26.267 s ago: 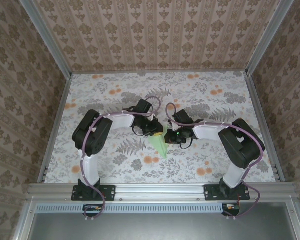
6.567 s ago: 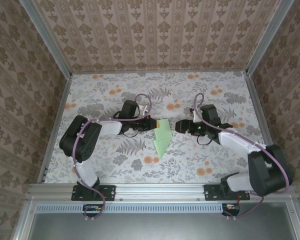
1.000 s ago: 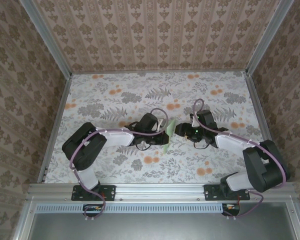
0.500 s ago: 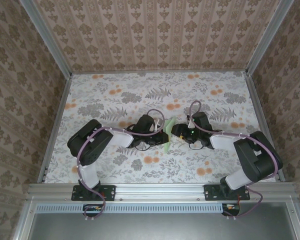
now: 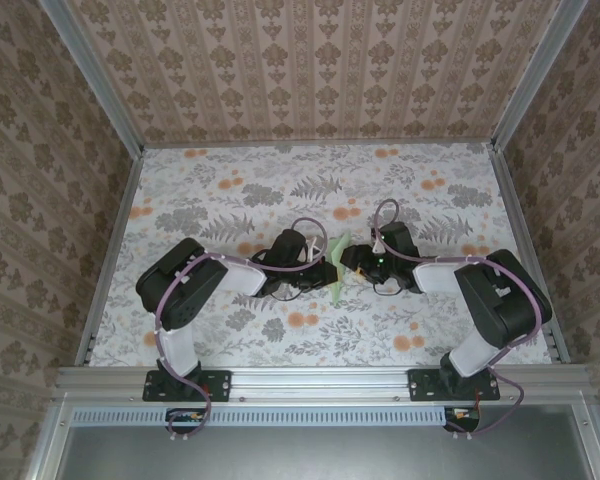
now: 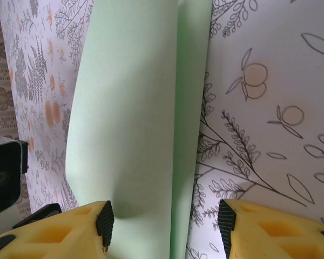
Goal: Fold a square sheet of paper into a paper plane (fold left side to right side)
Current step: Fold the wing for the fifth time at the center of the table.
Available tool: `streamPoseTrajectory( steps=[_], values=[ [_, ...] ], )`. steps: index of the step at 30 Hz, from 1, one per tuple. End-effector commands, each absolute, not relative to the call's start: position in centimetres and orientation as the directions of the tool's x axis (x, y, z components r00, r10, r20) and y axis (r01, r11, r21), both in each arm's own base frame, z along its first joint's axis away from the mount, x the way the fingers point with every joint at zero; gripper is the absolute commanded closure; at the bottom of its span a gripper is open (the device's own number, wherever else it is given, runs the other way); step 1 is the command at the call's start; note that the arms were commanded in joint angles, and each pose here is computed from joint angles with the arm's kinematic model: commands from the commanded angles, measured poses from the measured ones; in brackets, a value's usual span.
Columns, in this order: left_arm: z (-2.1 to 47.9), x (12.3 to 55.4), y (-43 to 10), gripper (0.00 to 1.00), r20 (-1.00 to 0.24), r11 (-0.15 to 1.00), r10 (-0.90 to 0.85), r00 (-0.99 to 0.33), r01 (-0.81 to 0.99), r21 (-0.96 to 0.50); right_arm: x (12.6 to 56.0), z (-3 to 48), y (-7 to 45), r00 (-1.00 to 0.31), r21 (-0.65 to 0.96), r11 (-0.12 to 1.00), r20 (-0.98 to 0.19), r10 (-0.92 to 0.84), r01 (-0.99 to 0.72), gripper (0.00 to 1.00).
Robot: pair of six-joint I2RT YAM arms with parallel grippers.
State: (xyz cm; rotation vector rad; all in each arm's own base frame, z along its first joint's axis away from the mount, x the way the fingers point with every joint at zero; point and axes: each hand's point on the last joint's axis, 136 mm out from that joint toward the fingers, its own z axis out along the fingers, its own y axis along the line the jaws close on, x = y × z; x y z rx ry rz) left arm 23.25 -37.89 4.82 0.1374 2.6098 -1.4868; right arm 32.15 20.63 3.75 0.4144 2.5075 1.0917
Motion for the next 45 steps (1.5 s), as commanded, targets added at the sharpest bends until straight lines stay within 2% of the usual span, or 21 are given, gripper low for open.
streamPoseTrajectory(
  steps=[1, 18, 26, 35, 39, 45],
  values=[
    [4.4, 23.3, -37.5, 0.92, -0.136, 0.507, -0.002, -0.991, 0.116, -0.854, 33.6, 4.3, 21.1, -0.875, 0.751, 0.651, -0.241, 0.42, 0.106, 0.44],
    [3.9, 23.4, -37.1, 0.92, -0.124, 0.507, -0.028, -0.992, 0.093, -0.857, 33.7, 1.9, 21.3, -0.892, 0.707, 0.686, -0.182, 0.413, 0.174, 0.52],
    [4.2, 23.5, -37.1, 0.88, -0.132, 0.502, -0.027, -0.991, 0.1, -0.859, 32.7, 0.1, 20.8, -0.907, 0.634, 0.736, -0.129, 0.402, 0.236, 0.56],
    [5.4, 23.7, -36.5, 0.7, -0.174, 0.508, -0.03, -0.984, 0.134, -0.851, 32.4, -0.7, 20.6, -0.909, 0.614, 0.747, -0.112, 0.401, 0.254, 0.58],
    [6.3, 24.1, -35.8, 0.58, -0.195, 0.513, -0.038, -0.98, 0.148, -0.846, 32.5, -0.7, 20.7, -0.911, 0.615, 0.748, -0.113, 0.398, 0.25, 0.58],
    [6.4, 25.1, -34.9, 0.51, -0.175, 0.526, -0.057, -0.983, 0.119, -0.842, 32.5, -0.7, 20.7, -0.911, 0.616, 0.748, -0.114, 0.397, 0.249, 0.58]
  ],
)
